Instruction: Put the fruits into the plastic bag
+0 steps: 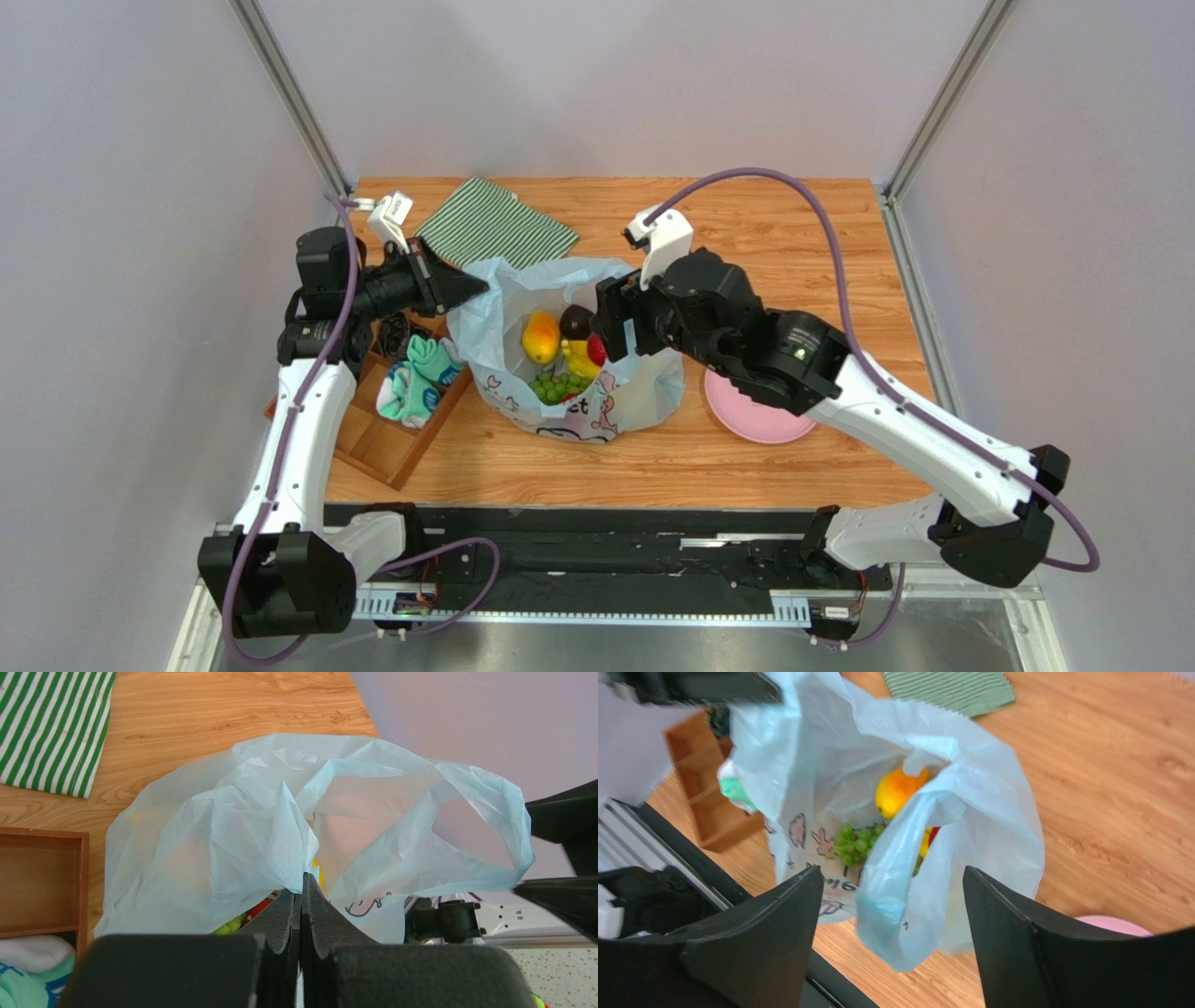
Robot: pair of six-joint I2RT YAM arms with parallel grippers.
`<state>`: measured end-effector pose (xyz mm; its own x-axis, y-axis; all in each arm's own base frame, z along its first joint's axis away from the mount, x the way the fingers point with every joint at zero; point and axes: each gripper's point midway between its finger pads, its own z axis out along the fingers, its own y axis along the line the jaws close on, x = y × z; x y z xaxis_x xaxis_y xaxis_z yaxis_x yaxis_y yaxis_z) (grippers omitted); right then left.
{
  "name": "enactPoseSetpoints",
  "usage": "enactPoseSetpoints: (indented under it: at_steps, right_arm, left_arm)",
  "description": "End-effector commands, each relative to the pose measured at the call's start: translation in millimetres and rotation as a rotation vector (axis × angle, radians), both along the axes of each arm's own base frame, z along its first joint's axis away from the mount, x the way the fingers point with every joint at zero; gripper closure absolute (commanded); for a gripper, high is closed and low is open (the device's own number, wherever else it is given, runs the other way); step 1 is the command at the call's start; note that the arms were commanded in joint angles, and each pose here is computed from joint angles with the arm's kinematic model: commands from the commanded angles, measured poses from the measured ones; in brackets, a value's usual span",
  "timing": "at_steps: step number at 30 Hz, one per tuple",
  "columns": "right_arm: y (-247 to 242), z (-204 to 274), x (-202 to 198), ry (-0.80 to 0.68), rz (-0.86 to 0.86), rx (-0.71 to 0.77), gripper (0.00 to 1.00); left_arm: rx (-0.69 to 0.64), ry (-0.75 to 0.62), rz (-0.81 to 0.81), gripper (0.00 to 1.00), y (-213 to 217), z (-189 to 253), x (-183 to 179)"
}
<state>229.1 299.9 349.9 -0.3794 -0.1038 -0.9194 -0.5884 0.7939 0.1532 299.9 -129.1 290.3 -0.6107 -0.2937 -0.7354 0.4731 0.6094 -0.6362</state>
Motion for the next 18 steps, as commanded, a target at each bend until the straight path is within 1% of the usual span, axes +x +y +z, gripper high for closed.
enactPoseSetpoints:
  at_steps: [1,2,4,5,6,8,9,10,12,13,16,18]
  right_arm:
    - [12,-40,2,0.105,0.050,-0.025,0.30]
    - [12,-42,5,0.115,0.057,-0.010,0.34]
    - [16,-34,7,0.118,0.083,0.019,0.61]
    - [12,-27,12,0.106,0.070,0.025,0.80]
    - [7,1,15,0.065,0.060,0.054,1.00]
    - [-5,35,28,-0.006,0.023,0.057,1.00]
    - [-14,48,29,-0.022,0.011,0.047,1.00]
    - [-23,94,29,-0.098,-0.010,0.110,1.00]
    - [-36,118,35,-0.148,-0.032,0.105,1.00]
    - [-46,146,34,-0.198,-0.051,0.143,1.00]
    - [-64,156,44,-0.225,-0.100,0.146,1.00]
    - [-75,146,54,-0.204,-0.141,0.138,1.00]
  left_arm:
    - [0.003,-0.031,-0.008,1.00,0,6,2]
    - [0.003,-0.032,-0.008,1.00,0,6,3]
    - [-0.007,-0.032,-0.003,1.00,0,8,5]
    - [-0.015,-0.020,0.000,1.00,-1,9,9]
    - [-0.027,-0.014,-0.012,1.00,-3,15,8]
    - [-0.084,-0.051,-0.027,1.00,-7,54,8]
    - [-0.109,-0.117,-0.038,1.00,-9,78,7]
    - [-0.158,-0.145,-0.032,1.00,-11,107,2]
    - [-0.179,-0.234,-0.012,1.00,-11,144,-8]
    - [-0.182,-0.286,-0.008,1.00,-10,170,-15]
    - [-0.185,-0.338,0.006,1.00,-10,201,-24]
    - [-0.193,-0.336,-0.001,1.00,-10,204,-22]
